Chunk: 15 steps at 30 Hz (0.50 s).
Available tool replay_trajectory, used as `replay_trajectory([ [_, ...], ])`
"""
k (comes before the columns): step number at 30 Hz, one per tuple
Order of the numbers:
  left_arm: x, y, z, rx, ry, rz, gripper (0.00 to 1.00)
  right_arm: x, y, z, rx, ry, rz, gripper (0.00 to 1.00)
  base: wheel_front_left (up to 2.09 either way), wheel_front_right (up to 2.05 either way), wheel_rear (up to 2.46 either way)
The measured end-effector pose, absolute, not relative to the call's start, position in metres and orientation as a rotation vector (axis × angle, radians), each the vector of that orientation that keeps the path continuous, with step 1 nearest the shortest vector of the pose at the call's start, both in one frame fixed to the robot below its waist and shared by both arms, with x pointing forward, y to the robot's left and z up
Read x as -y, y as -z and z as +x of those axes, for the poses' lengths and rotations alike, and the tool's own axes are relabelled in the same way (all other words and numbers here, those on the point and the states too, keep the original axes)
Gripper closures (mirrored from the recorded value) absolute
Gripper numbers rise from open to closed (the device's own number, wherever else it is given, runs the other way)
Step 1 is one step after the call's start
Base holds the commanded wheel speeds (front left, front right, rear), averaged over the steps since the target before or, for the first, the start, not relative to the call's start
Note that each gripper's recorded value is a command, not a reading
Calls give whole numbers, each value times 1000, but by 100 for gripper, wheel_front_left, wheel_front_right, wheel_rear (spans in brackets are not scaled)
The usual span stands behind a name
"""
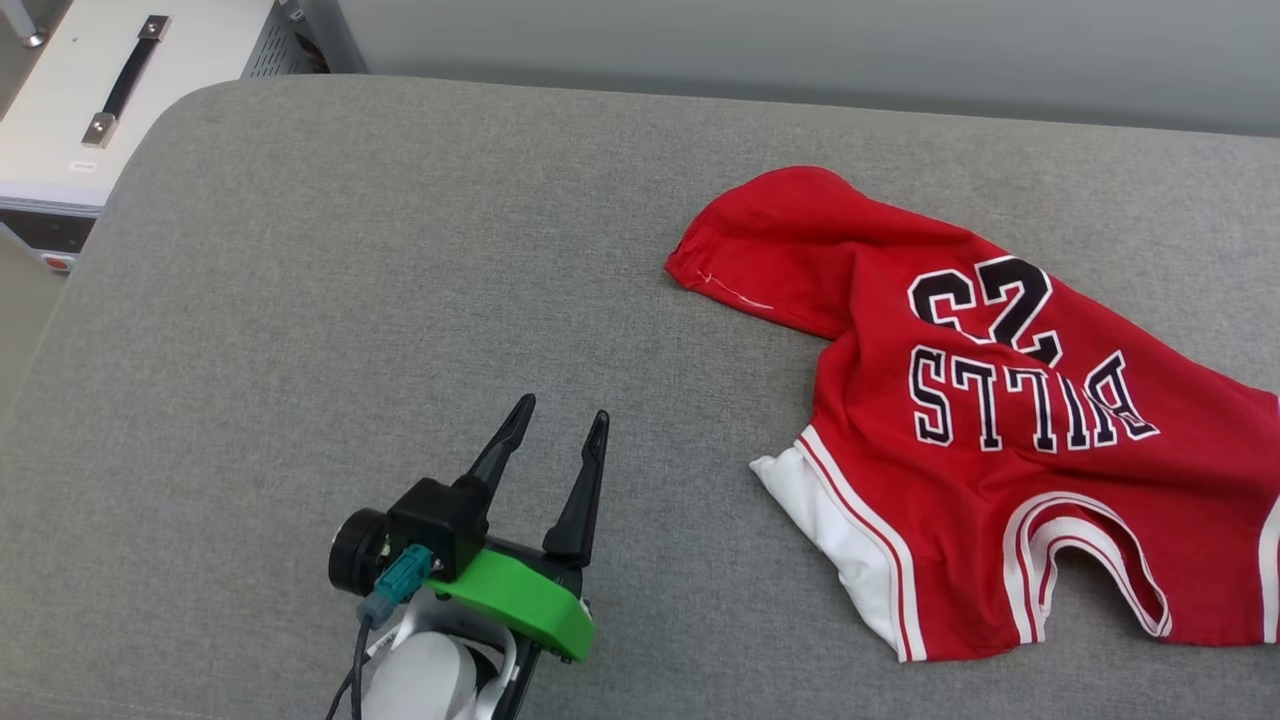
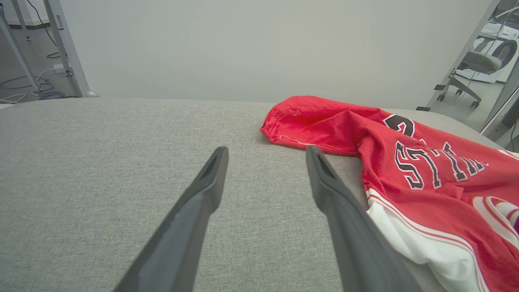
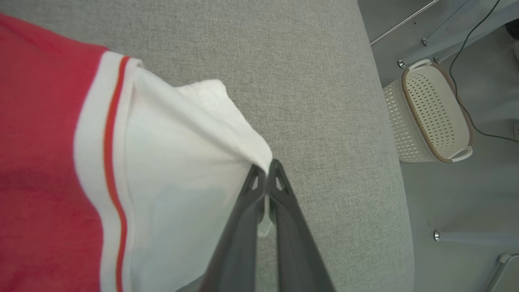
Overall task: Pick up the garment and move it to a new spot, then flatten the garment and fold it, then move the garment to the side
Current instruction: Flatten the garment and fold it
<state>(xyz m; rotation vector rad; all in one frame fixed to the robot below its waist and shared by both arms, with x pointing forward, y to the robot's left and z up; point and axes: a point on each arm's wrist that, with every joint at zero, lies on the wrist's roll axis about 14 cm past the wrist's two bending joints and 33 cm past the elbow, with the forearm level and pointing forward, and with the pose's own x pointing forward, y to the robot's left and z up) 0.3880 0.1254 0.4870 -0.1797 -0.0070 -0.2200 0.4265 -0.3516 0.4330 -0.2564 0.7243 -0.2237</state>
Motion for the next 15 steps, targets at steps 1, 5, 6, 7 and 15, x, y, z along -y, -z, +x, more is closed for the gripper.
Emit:
replay_trajectory([
  [1, -126, -487, 388, 6, 219, -180, 0, 351, -433, 428, -712, 223, -263, 34, 0, 0, 0],
  [5, -126, -488, 388, 9, 219, -185, 0, 336, -436, 435, -634, 204, -211, 0, 0, 0, 0],
  [6, -125, -489, 388, 11, 220, -185, 0, 330, -439, 439, -601, 196, -186, 0, 0, 0, 0],
  [7, -124, -490, 388, 14, 223, -185, 0, 322, -445, 443, -557, 182, -156, 0, 0, 0, 0],
  [15, -115, -503, 387, 50, 250, -215, 0, 280, -522, 458, -153, 67, -86, 0, 0, 0, 0],
])
